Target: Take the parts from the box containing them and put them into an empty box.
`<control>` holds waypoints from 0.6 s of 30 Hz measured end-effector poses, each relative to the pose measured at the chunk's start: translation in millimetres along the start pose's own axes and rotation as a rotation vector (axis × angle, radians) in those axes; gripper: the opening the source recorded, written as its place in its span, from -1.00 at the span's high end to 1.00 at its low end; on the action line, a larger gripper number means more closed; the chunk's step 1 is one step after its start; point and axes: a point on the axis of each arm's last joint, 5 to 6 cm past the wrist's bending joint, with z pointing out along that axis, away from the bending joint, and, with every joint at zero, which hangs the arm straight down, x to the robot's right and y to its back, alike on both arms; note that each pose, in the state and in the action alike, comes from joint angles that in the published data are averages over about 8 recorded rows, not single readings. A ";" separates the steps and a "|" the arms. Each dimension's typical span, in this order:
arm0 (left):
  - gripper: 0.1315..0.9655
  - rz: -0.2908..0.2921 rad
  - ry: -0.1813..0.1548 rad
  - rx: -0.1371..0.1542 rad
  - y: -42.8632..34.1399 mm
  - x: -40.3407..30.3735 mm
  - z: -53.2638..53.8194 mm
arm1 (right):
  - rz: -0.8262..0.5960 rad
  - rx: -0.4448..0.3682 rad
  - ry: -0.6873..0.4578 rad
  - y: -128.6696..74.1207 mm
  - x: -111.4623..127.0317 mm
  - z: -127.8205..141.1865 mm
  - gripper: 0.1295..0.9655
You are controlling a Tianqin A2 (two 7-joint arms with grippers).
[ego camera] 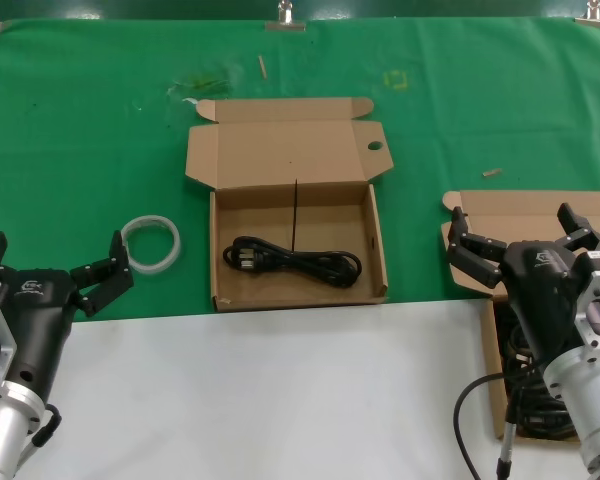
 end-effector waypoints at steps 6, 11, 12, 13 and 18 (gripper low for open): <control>-1.00 0.000 0.000 0.000 0.0 0.0 0.0 | 0.000 0.000 0.000 0.0 0.0 0.0 -1.00; -1.00 0.000 0.000 0.000 0.0 0.0 0.0 | 0.000 0.000 0.000 0.0 0.0 0.0 -1.00; -1.00 0.000 0.000 0.000 0.0 0.0 0.0 | 0.000 0.000 0.000 0.0 0.0 0.0 -1.00; -1.00 0.000 0.000 0.000 0.0 0.0 0.0 | 0.000 0.000 0.000 0.0 0.0 0.0 -1.00; -1.00 0.000 0.000 0.000 0.0 0.0 0.0 | 0.000 0.000 0.000 0.0 0.0 0.0 -1.00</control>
